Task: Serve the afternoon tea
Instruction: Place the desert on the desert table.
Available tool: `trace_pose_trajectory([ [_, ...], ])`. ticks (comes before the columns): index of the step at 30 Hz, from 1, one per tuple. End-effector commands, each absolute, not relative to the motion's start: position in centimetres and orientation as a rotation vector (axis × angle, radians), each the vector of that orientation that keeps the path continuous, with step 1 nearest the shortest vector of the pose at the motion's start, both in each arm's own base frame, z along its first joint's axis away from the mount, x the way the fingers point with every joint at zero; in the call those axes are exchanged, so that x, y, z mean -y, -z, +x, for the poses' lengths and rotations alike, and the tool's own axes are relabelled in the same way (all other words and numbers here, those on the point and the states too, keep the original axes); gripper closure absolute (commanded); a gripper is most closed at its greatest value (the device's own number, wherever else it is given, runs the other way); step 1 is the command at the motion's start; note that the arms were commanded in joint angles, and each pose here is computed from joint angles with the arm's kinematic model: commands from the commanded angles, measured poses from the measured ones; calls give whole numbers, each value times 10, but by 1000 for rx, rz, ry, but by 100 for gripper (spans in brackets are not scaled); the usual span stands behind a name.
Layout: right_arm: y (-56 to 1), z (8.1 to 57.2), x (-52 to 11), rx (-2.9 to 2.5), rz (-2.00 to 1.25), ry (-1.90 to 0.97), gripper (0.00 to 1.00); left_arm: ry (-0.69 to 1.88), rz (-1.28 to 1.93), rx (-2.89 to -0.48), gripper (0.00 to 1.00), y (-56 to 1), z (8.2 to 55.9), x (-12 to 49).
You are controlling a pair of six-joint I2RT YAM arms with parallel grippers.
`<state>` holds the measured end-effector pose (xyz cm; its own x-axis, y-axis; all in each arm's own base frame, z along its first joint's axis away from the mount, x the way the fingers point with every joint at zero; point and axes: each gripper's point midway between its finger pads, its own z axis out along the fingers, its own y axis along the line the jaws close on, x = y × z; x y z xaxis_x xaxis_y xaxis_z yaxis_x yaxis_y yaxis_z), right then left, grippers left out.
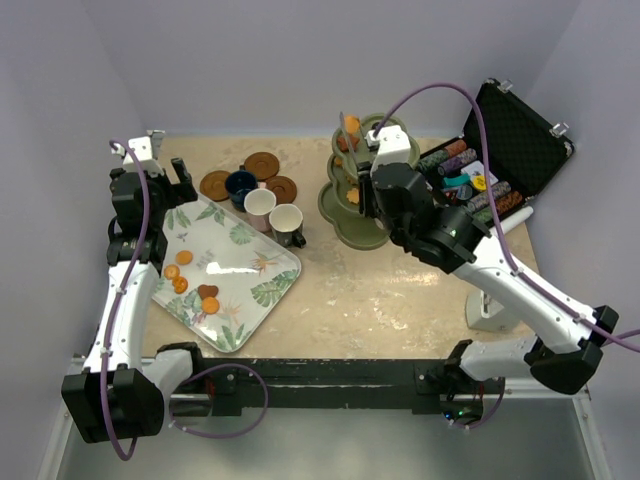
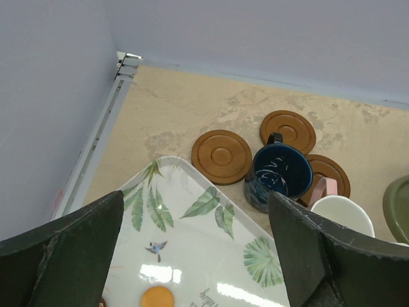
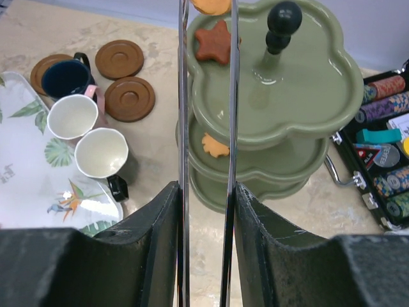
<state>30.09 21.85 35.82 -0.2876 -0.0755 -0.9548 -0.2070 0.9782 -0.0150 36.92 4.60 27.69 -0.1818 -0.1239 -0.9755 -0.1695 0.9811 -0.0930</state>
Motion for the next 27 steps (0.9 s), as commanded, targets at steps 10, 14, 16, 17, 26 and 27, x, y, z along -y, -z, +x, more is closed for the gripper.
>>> trace_pose_trajectory([
  [10, -349, 282, -188, -1897, -85, -130, 74, -13, -211, -1694, 1, -294, 371, -41],
  [14, -343, 282, -185, -1908, -82, -110, 71, -10, -211, -1694, 1, -294, 371, -41],
  [16, -341, 282, -183, -1910, -76, -99, 67, -10, -211, -1696, 1, -293, 372, -41],
  [17, -339, 282, -183, -1912, -74, -93, 66, -9, -210, -1696, 1, -293, 372, -40],
  [26, -345, 283, -181, -1899, -67, -86, 55, -6, -207, -1695, 1, -294, 372, -40],
  [27, -345, 284, -181, -1899, -68, -80, 54, -6, -210, -1696, 1, -294, 372, -40],
])
